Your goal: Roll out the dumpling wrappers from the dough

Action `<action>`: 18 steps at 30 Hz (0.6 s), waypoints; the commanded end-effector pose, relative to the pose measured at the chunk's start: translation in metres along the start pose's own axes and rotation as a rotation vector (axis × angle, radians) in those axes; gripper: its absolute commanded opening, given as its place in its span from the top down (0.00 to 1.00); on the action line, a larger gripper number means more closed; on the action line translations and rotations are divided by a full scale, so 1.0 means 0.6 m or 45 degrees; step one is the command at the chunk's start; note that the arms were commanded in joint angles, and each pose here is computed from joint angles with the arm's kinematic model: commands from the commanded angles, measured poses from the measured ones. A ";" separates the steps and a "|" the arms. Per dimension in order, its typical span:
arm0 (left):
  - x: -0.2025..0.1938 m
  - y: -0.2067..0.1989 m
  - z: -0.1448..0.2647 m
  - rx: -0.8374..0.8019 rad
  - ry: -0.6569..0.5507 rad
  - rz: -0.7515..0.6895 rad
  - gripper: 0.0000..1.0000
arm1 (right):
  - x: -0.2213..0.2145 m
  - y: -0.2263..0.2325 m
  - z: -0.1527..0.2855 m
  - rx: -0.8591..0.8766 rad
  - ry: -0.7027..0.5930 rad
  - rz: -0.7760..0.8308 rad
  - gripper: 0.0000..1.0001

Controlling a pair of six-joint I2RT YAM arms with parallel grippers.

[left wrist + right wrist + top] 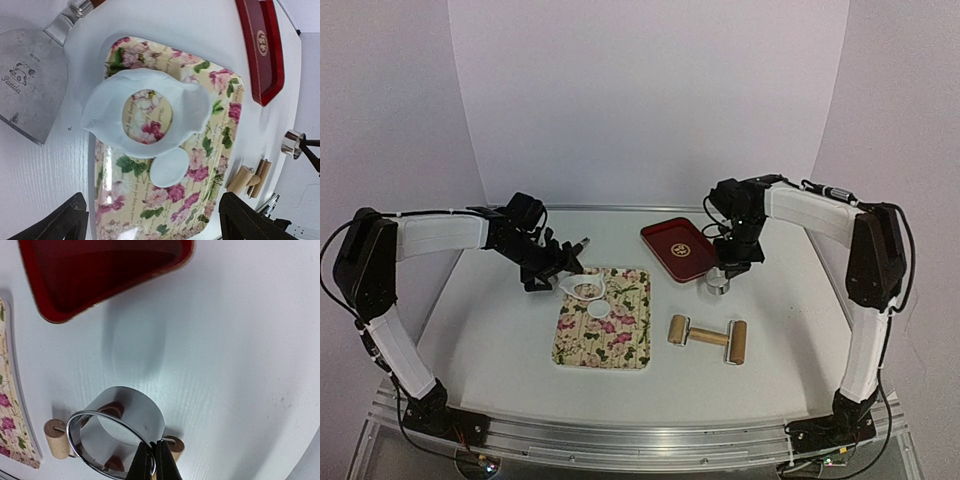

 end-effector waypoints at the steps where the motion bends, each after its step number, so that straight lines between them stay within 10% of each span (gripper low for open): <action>1: 0.047 0.010 -0.019 -0.026 -0.074 0.027 0.11 | -0.012 -0.044 0.015 -0.018 -0.037 -0.079 1.00; 18: 0.071 0.049 -0.093 0.106 0.020 -0.006 0.46 | -0.018 -0.081 -0.024 -0.031 -0.027 -0.205 1.00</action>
Point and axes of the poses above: each gripper's point midway between its finger pads, its own z axis back along the fingers, its own y axis along the line the jaws close on, x = y × z, the point moved 4 cm from there along z, back along the fingers, and after that the axes turned 14 degrees about -z, right-handed, at the moved point
